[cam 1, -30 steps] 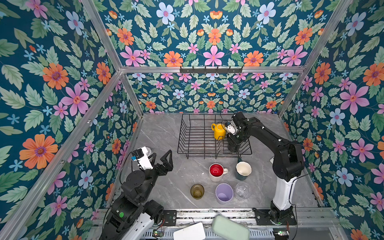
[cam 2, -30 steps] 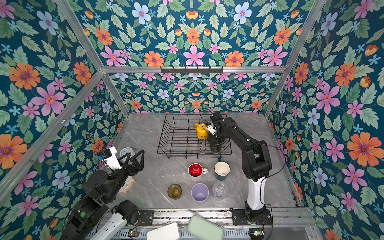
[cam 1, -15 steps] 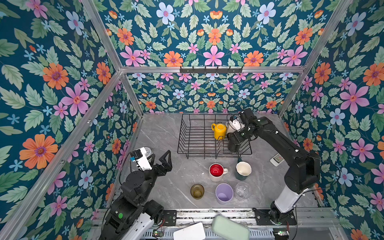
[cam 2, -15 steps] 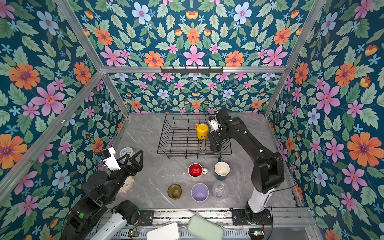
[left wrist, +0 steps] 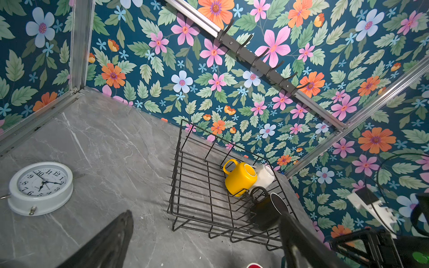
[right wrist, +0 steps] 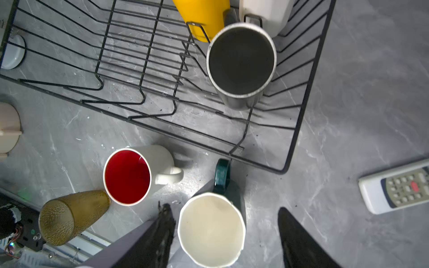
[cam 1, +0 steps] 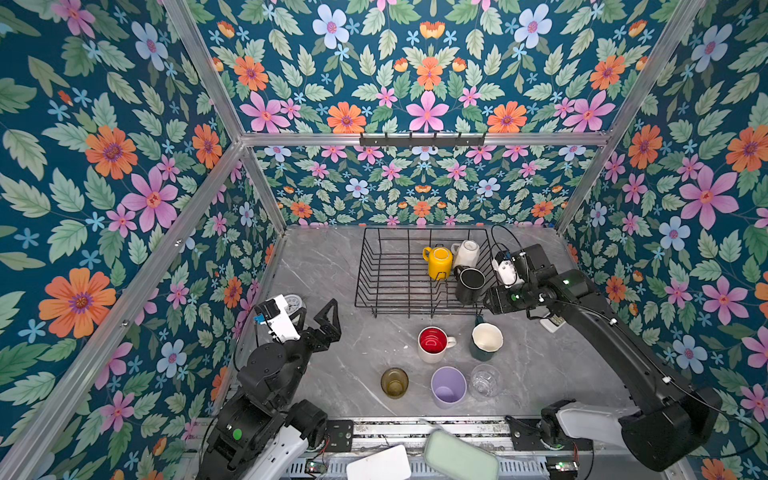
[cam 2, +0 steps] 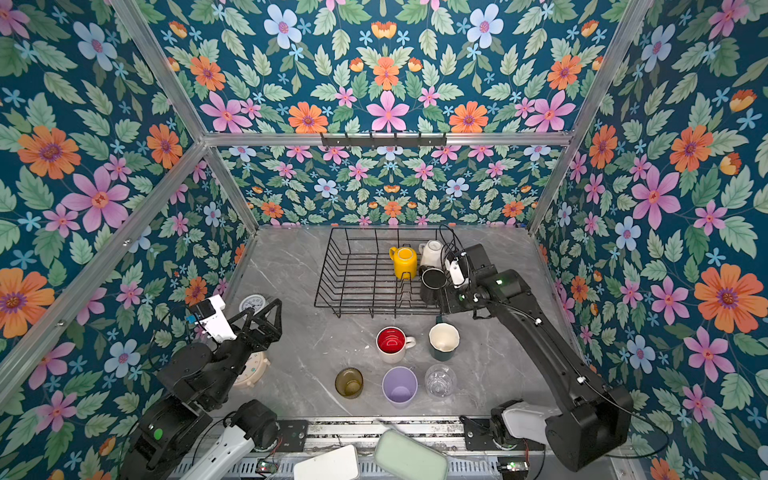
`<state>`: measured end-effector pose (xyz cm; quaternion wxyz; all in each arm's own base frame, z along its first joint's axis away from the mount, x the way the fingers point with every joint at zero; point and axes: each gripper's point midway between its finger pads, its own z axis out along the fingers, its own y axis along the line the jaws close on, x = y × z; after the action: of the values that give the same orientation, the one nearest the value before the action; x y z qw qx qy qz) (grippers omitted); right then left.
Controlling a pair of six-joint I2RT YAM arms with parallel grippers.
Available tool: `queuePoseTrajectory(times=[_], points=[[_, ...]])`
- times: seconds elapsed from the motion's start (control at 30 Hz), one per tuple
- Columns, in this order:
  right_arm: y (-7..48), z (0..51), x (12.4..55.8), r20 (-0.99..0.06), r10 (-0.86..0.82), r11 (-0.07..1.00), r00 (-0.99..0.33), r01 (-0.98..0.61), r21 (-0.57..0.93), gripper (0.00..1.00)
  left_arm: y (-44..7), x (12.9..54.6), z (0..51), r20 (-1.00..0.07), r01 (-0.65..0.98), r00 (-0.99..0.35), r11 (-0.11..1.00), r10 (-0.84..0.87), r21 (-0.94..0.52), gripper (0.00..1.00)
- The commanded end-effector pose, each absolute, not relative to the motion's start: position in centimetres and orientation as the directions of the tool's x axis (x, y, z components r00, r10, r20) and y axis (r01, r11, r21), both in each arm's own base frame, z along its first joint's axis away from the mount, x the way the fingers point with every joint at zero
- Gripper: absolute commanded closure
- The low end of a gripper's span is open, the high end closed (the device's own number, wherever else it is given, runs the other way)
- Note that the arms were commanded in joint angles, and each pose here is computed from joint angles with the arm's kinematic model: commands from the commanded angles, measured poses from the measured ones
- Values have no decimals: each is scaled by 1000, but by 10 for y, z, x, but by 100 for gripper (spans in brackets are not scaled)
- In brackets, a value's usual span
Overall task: Load the cups into the dish rack
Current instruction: 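Open the right gripper and lift it off the black mug, then reach the right gripper down and grasp the green mug's rim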
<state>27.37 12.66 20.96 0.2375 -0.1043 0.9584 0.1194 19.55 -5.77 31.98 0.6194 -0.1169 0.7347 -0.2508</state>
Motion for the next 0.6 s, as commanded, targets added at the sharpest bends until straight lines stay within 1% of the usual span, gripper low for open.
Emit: queuePoseTrajectory(times=[0.0,0.2,0.27,0.37,0.57], points=[[117,201,255,-429,-79,964,-900,-177,196,36,-54,195,326,-846,130,-185,840,-501,-526,1],[104,182,228,-381,-48,974,-923,-128,188,45,-52,193,329,-837,128,-183,832,-515,-540,0],[103,182,224,-388,-44,976,-921,-122,180,49,-51,193,329,-834,125,-180,829,-522,-546,1],[106,184,222,-390,-41,973,-920,-125,193,51,-51,192,330,-826,126,-179,821,-534,-558,0],[109,172,217,-342,-15,976,-939,-89,200,57,-50,191,333,-815,130,-171,808,-553,-575,0]])
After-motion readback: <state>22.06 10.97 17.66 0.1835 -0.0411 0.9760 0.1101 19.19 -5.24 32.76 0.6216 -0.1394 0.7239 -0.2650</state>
